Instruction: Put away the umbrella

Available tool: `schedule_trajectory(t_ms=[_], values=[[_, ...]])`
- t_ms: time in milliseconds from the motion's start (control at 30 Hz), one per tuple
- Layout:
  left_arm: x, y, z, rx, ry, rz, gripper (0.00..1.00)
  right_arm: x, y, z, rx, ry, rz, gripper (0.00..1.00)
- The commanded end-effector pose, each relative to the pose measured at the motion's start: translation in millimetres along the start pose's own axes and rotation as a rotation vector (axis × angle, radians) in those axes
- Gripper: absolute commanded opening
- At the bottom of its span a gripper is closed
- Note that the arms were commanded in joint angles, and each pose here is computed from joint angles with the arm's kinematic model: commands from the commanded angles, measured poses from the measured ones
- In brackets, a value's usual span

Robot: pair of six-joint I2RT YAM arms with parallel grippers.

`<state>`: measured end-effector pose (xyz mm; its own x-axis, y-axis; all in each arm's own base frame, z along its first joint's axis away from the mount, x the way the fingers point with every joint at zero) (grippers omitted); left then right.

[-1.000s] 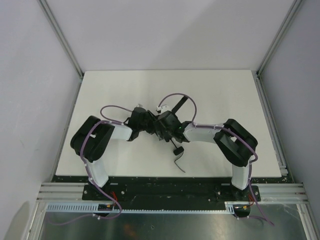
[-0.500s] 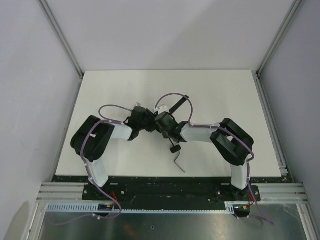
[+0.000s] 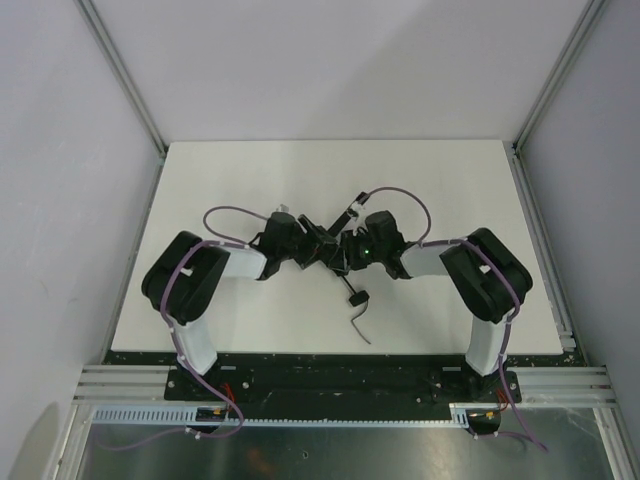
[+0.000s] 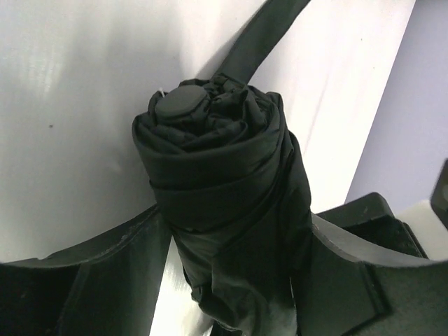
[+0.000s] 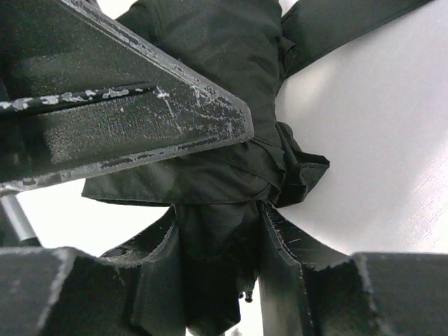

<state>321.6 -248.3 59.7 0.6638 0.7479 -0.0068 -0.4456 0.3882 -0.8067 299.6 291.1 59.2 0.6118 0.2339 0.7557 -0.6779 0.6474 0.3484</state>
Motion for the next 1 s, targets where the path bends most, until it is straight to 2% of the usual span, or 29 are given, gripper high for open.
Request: schedule_trajectory(t_ms=[0,233,333,433,500,533,600,700,767,800,867,967], values=[[-18,112,11,0.45,0.071,-0.022,0.7,-10,18,8,0.257,-0.007,-0.173,0.0],[-17,114,6,0.457,0.07,-0.037,0.64,-8,20,11,0.42,-0.053,-0.296,0.0],[-18,112,5,0.444,0.075,-0.049,0.5,-9,22,11,0.471,-0.056,-0.325,0.0],[-19,108,4,0.43,0.071,-0.065,0.3,-10,21,10,0.467,-0.053,-0.334,0.0],[-19,108,4,0.425,0.069,-0.069,0.2,-12,19,10,0.44,-0.048,-0.332,0.0],[-20,109,5,0.425,0.068,-0.07,0.15,-11,17,10,0.413,-0.046,-0.323,0.04],[-20,110,5,0.425,0.068,-0.071,0.08,-12,10,11,0.333,-0.023,-0.299,0.2],[-21,111,7,0.422,0.065,-0.07,0.02,-12,0,18,0.192,0.013,-0.246,0.49],[-22,110,8,0.419,0.067,-0.065,0.0,-8,-5,27,0.102,0.02,-0.184,0.74],[-23,110,9,0.418,0.067,-0.06,0.0,-5,-6,32,0.058,0.017,-0.152,0.82],[-24,110,11,0.419,0.066,-0.044,0.0,2,-6,41,-0.031,0.004,-0.076,0.91],[-26,111,13,0.447,0.069,-0.004,0.0,15,-3,48,-0.168,-0.027,0.036,0.96]])
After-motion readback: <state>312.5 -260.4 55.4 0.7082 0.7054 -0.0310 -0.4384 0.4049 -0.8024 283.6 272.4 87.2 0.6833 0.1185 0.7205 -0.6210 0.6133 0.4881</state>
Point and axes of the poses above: each gripper's point midway between its finger pads, its own z axis back along the fingers, its own y axis along the line the jaws close on, x = y × z, the point moved 5 cm from there along z, back along the fingers, and after that the axes turned 15 degrees about z, right-handed, at the moved point
